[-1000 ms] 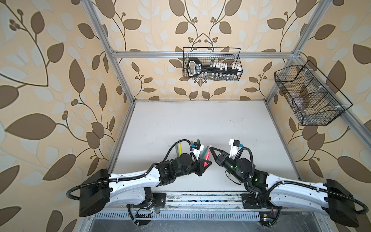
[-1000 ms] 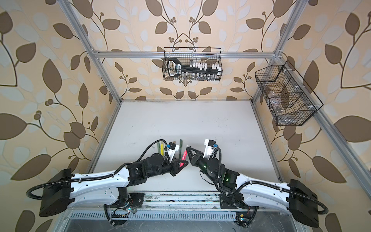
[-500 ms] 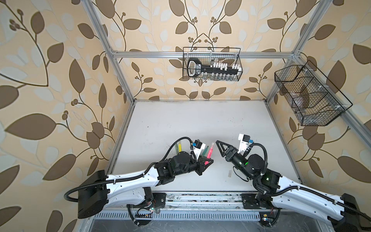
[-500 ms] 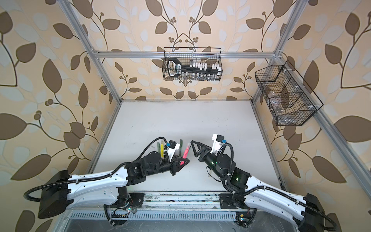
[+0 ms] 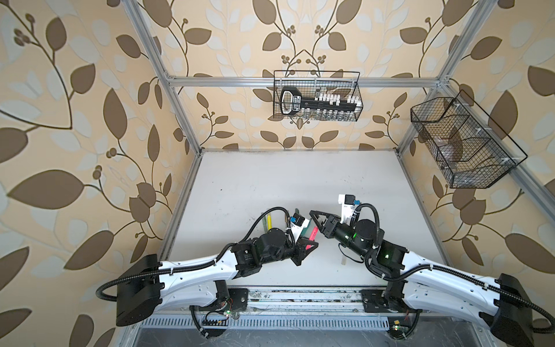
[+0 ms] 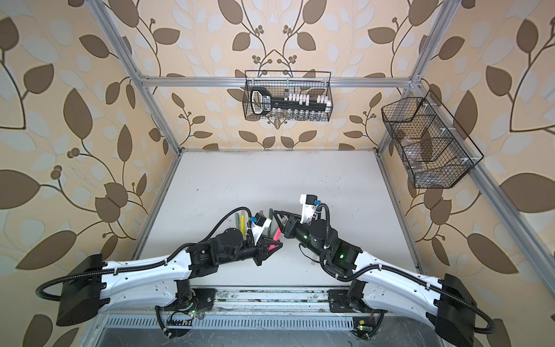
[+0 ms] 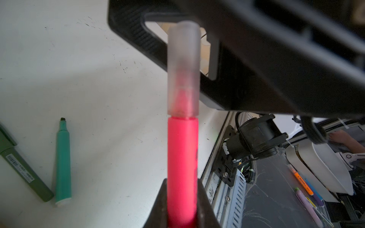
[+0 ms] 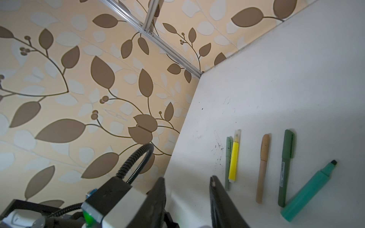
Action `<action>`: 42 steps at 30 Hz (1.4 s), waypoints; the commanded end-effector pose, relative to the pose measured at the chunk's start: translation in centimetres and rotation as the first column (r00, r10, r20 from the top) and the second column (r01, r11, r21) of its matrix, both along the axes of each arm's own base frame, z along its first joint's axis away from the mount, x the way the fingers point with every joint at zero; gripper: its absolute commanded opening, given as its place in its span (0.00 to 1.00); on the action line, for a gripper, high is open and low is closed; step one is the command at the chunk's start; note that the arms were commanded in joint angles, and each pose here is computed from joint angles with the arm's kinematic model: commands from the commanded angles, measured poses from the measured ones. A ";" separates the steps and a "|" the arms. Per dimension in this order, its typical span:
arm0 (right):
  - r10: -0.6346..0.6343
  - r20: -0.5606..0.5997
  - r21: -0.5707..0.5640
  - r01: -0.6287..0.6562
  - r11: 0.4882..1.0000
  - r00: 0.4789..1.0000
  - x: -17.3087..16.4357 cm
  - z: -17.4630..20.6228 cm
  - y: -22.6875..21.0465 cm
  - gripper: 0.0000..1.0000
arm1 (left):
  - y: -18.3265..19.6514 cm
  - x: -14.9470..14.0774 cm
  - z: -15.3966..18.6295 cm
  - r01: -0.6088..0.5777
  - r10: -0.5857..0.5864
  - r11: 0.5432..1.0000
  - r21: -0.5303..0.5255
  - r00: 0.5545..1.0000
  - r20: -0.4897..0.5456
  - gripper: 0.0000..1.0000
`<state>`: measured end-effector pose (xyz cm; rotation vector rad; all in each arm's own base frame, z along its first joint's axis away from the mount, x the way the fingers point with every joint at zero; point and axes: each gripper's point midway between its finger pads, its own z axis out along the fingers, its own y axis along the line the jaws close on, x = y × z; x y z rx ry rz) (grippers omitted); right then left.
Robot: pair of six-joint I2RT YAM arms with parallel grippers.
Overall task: Insert pens into pen caps
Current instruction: Put on the pen cap to the pen.
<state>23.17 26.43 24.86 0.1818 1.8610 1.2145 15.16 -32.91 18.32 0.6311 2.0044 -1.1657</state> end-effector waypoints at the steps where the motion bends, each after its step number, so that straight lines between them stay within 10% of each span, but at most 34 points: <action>1: 0.004 0.009 -0.007 -0.004 1.000 1.000 0.0 1.0 0.5 0.24 | -0.4 -0.4 0.7 0.026 -0.026 1.000 -0.010 0.999 0.033 0.00; 6: 0.020 -0.001 -0.039 -0.020 0.999 1.000 -0.7 -0.5 1.6 0.00 | -0.1 0.6 1.5 -0.030 0.031 0.999 -0.020 0.998 0.050 0.00; 20: 0.159 0.007 -0.040 -0.158 0.987 0.987 -4.1 -2.4 6.5 0.00 | 3.0 8.5 9.6 -0.146 0.155 0.961 -0.234 0.988 0.021 0.00; 31: 0.249 0.008 0.040 -0.250 0.968 0.968 -6.0 -2.4 10.0 0.00 | 10.7 13.4 14.7 -0.561 0.579 0.814 -0.148 0.769 0.271 0.00; 42: 0.353 0.127 0.057 -0.363 0.930 0.927 -7.9 -1.6 12.5 0.00 | 8.5 13.6 19.7 -0.284 0.340 0.905 -0.317 0.930 0.138 0.00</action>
